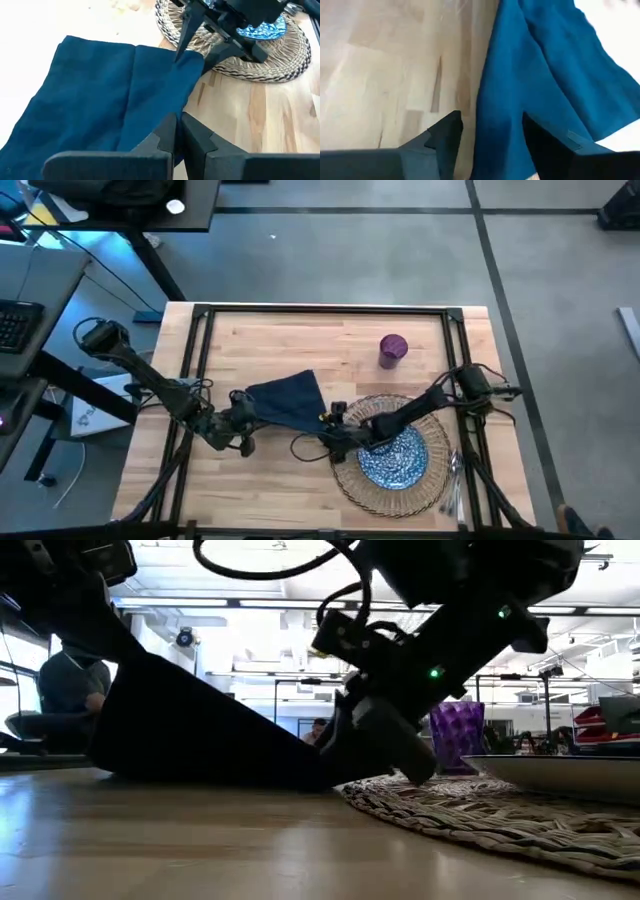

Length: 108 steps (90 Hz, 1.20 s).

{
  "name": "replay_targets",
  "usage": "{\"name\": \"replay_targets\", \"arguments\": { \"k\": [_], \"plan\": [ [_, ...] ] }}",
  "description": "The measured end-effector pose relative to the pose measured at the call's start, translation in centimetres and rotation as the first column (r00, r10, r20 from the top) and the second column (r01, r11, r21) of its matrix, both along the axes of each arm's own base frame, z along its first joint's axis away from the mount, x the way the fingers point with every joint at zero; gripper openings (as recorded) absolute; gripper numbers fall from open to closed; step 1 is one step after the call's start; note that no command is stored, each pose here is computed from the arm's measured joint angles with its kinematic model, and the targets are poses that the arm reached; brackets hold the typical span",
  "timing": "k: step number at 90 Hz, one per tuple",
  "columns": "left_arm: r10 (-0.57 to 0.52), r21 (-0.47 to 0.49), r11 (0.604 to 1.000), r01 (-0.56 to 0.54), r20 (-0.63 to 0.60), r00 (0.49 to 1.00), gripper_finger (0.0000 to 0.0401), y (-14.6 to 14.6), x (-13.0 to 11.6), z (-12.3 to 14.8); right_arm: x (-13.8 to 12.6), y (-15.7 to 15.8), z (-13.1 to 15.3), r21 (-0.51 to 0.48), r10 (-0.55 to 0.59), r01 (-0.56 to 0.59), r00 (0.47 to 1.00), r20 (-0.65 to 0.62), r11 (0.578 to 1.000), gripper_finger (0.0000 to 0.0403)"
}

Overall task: Set table place
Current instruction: Fold the blue table napkin

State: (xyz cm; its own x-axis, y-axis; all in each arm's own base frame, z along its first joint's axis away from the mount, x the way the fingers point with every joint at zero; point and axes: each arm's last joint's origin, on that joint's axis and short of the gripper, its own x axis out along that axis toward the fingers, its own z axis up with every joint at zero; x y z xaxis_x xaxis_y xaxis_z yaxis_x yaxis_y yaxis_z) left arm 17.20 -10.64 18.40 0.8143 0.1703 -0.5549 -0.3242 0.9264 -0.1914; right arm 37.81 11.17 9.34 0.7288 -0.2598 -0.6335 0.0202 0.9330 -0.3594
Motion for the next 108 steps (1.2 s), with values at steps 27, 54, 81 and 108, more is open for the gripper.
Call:
{"name": "replay_targets", "arguments": {
  "k": [27, 54, 81, 108],
  "plan": [
    [-0.008, -0.019, 1.0, 0.008, -0.026, 1.0, 0.0, -0.5, -0.7, -0.3, 1.0, -2.0, 1.6, 0.105, -0.001, 0.01, 0.996, -0.086, 0.994, 0.0006],
    [-0.027, -0.084, 0.996, 0.024, -0.028, 0.999, 0.0, -1.8, -1.9, -0.4, 3.9, -2.1, 7.4, 0.224, 0.206, -0.155, 0.953, -0.224, 0.962, 0.0],
    [0.026, -0.065, 0.998, -0.027, -0.024, 0.999, 0.0, -2.2, -3.2, -0.8, 5.2, -3.1, 10.9, 0.252, 0.191, -0.132, 0.955, -0.226, 0.959, 0.0],
    [0.27, 0.072, 0.96, -0.269, 0.0, 0.963, 0.0, 0.4, -4.0, -1.9, 5.2, -8.9, 8.7, 0.146, -0.014, 0.051, 0.97, -0.241, 0.988, 0.0]
  ]
}}
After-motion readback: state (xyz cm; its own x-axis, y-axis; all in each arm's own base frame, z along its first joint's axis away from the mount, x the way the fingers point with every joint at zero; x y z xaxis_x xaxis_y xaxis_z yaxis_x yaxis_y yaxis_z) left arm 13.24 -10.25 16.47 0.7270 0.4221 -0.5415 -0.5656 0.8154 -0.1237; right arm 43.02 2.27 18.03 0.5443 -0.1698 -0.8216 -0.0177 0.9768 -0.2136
